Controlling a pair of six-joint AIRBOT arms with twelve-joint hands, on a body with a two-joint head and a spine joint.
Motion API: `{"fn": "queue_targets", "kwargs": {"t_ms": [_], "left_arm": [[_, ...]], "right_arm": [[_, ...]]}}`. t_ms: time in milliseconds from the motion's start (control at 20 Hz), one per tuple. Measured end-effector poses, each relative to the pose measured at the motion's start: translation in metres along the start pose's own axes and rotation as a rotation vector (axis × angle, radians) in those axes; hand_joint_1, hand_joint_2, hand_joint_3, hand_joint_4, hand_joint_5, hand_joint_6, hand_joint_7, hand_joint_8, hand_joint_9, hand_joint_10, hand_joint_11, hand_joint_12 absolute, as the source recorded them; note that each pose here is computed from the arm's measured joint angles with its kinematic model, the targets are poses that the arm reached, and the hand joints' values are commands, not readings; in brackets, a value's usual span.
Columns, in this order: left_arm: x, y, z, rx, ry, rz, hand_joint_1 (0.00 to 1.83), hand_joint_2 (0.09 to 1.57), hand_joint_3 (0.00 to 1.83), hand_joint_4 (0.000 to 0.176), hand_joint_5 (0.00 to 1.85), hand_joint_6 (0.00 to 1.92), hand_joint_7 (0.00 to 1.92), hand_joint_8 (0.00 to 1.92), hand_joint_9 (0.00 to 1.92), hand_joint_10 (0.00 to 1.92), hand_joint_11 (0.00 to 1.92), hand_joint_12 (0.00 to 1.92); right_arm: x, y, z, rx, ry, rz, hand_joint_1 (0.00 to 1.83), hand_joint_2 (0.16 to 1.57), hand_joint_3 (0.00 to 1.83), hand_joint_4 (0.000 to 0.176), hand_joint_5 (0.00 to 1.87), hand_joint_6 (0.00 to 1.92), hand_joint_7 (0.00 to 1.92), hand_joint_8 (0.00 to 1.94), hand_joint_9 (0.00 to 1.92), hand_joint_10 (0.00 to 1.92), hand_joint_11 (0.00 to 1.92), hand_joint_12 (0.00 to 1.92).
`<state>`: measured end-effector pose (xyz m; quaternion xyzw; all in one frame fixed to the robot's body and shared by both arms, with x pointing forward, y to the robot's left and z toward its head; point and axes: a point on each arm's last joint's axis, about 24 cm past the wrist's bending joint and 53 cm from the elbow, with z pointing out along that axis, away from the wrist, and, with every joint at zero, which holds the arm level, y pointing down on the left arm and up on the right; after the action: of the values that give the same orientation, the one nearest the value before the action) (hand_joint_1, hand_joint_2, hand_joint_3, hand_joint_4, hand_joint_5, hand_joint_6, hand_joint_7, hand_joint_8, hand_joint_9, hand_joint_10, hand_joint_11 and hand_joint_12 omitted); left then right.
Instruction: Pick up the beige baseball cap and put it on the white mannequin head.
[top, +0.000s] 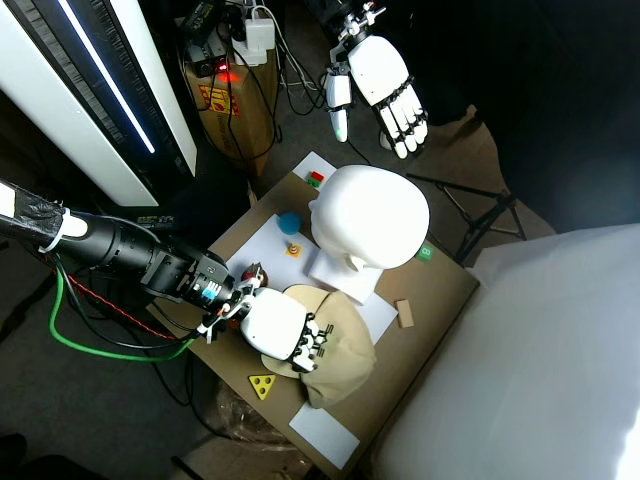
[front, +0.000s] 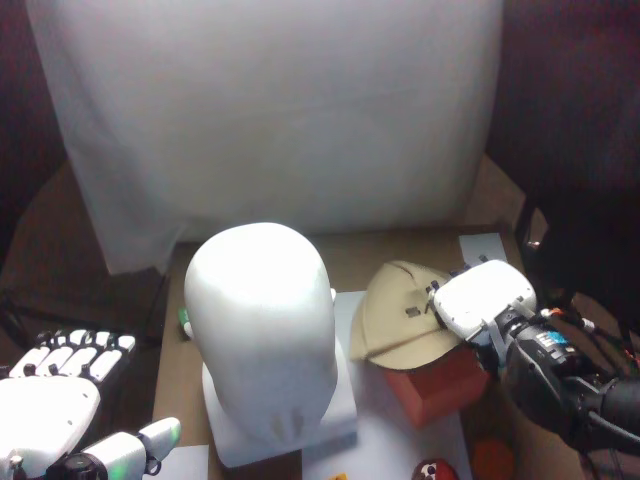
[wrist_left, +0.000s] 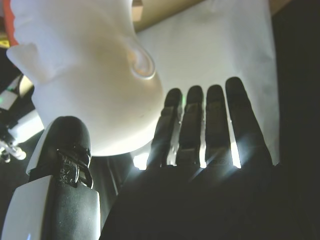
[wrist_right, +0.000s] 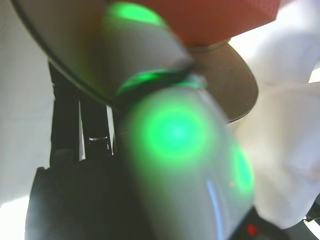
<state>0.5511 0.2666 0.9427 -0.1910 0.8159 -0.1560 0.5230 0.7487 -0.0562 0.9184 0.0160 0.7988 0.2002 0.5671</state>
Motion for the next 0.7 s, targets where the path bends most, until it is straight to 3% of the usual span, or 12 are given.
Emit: {"fn": "queue_targets", "kwargs": {"t_ms": [350,550,700], "left_arm": [[0.004,0.004,-0.004,-0.009,0.012,-0.014,0.00,1.18,0.00,0.000,0.08,0.00,0.06,0.00,0.04,0.00,0.00,0.35],[0.004,0.004,-0.004,-0.009,0.013,-0.014,0.00,1.18,0.00,0.000,0.08,0.00,0.07,0.00,0.05,0.00,0.00,0.41],[0.004,0.004,-0.004,-0.009,0.012,-0.024,0.00,1.18,0.00,0.000,0.08,0.00,0.07,0.00,0.06,0.00,0.00,0.34]], "right_arm": [[-0.014,0.001,0.005,0.005,-0.033,0.036,1.37,1.16,0.00,0.000,0.78,1.05,0.93,1.08,0.84,1.48,0.81,1.54],[-0.043,0.006,0.006,0.002,-0.135,0.060,1.37,1.17,0.00,0.000,0.78,1.04,0.93,1.08,0.84,1.48,0.81,1.53],[-0.066,0.009,0.005,0.002,-0.217,0.081,1.37,1.16,0.00,0.000,0.79,1.02,0.94,1.06,0.84,1.48,0.82,1.53]]}}
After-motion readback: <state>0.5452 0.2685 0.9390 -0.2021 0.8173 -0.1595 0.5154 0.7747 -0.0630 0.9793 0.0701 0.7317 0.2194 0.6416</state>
